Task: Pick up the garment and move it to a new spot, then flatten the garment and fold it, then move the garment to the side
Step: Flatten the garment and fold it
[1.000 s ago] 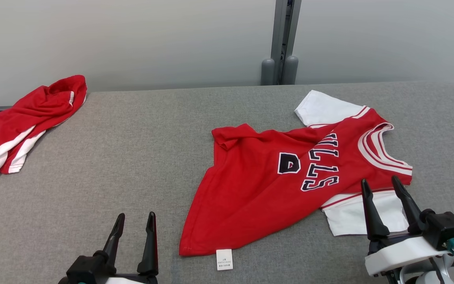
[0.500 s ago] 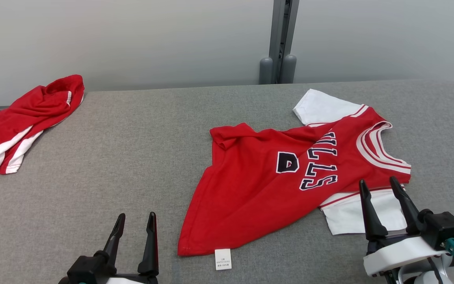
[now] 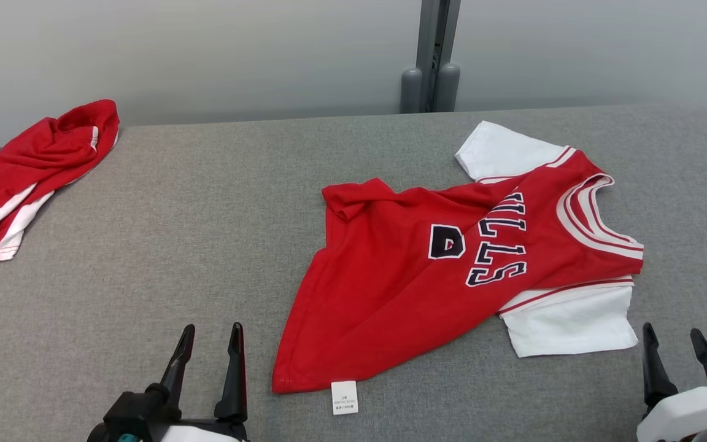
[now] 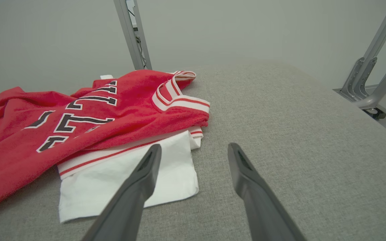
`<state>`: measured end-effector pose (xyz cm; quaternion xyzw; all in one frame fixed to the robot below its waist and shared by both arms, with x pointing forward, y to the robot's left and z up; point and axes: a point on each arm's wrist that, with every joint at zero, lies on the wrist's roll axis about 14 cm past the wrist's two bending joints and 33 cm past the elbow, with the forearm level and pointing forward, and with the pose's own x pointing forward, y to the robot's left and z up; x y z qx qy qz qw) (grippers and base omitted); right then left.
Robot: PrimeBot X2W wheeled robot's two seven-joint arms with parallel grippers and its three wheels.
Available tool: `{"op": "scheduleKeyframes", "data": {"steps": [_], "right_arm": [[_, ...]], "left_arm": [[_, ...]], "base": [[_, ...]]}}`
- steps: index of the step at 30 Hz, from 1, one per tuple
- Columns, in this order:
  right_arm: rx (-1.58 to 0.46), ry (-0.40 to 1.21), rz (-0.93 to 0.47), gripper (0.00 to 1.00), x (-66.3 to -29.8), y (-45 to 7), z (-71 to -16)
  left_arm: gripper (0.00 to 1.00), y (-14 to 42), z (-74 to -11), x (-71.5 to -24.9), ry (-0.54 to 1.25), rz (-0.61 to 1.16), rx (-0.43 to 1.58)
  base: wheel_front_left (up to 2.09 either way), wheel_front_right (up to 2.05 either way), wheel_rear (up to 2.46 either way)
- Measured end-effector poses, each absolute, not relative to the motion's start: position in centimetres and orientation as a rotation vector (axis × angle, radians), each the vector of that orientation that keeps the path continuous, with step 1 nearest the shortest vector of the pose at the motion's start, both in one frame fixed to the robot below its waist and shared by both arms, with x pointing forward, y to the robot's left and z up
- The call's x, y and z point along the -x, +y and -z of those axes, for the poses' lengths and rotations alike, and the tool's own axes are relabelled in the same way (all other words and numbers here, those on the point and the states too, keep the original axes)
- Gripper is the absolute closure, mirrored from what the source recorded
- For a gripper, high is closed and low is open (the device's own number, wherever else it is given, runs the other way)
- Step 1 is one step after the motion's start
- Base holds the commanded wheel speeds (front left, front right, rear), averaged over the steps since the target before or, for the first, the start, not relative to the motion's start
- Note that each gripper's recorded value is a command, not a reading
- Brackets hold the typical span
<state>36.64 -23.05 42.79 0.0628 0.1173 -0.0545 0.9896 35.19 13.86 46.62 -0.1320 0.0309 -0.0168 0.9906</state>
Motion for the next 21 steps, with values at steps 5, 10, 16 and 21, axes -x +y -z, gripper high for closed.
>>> {"op": "scheduleKeyframes", "data": {"steps": [5,10,16,21], "right_arm": [[-0.123,0.34,0.127,0.0,-36.8,-23.5,-40.3],[-0.128,0.399,0.11,0.0,-37.8,-22.7,-39.0],[-0.144,0.498,0.095,0.0,-38.6,-21.8,-36.5],[-0.172,0.521,0.076,0.69,-39.3,-20.8,-35.8]], "left_arm": [[0.0,13.6,-46.1,-35.8,0.079,0.039,0.266],[0.0,13.4,-45.9,-36.4,0.084,0.046,0.265],[0.0,13.8,-45.3,-36.6,0.099,0.032,0.259],[0.0,14.2,-45.2,-36.9,0.1,0.022,0.258]], "base": [[0.0,0.0,0.0],[0.0,0.0,0.0],[0.0,0.0,0.0],[0.0,0.0,0.0]]}}
